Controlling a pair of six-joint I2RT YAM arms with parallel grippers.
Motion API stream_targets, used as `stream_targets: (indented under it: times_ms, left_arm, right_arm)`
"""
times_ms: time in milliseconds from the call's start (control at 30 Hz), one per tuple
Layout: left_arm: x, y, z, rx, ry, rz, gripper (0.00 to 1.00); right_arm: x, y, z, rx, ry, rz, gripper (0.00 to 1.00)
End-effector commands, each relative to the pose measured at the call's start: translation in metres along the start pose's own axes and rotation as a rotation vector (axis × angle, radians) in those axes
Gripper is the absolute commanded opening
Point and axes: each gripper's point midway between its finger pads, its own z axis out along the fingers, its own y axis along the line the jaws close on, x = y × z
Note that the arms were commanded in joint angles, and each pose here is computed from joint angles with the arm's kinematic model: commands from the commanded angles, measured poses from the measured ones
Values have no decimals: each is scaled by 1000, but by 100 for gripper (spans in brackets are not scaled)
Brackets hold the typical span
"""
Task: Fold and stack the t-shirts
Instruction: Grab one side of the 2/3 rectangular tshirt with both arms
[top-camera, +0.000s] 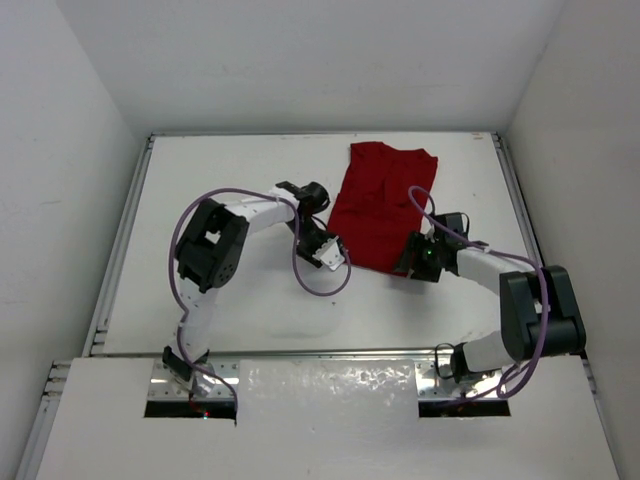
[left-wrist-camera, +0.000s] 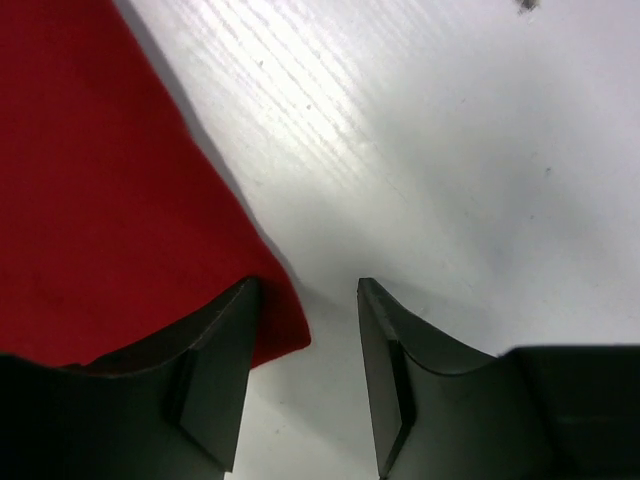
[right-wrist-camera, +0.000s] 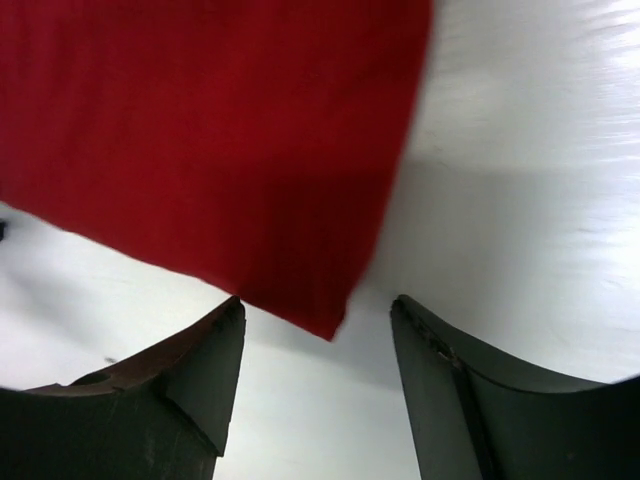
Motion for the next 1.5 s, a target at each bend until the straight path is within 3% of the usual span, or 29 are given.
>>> stream_targets:
  times_ms: [0, 333, 533, 600, 767, 833, 867, 900, 1000, 1100, 1233, 1467]
  left_arm:
    - [5, 4, -4, -43, 56, 50, 42]
    - [5, 28, -14, -169, 83, 63, 46]
    - [15, 36, -10, -207, 113, 61, 47]
    - [19, 33, -5, -203, 116, 52, 45]
    - [22, 23, 6, -184, 100, 26, 26]
    - [22, 23, 8, -188, 96, 15, 18]
    - [21, 25, 8, -198, 88, -4, 13]
    - [18, 27, 8, -208, 72, -19, 4]
    - [11, 36, 0, -242, 25, -109, 0]
    - [-6, 37, -10, -229, -35, -161, 0]
    - [-21, 9, -10, -144, -85, -310, 0]
    - [-49, -35, -12, -50, -95, -544, 0]
  right_arm:
    - [-5, 15, 7, -93, -57, 56, 61]
    - [-18, 9, 8, -51, -122, 70, 61]
    - [-8, 3, 16, -36, -84, 92, 61]
    - [-9, 5, 16, -45, -94, 92, 59]
    - [0, 4, 18, -55, -65, 112, 57]
    - [7, 1, 21, -48, -41, 117, 46]
    - [10, 2, 22, -55, -32, 120, 32]
    - [10, 1, 23, -53, -30, 122, 25]
    - [10, 0, 21, -56, -21, 109, 2]
    - [4, 2, 11, -47, -9, 50, 0]
    - [6, 10, -6, -74, 8, -43, 0]
    - [48, 6, -44, -50, 118, -144, 0]
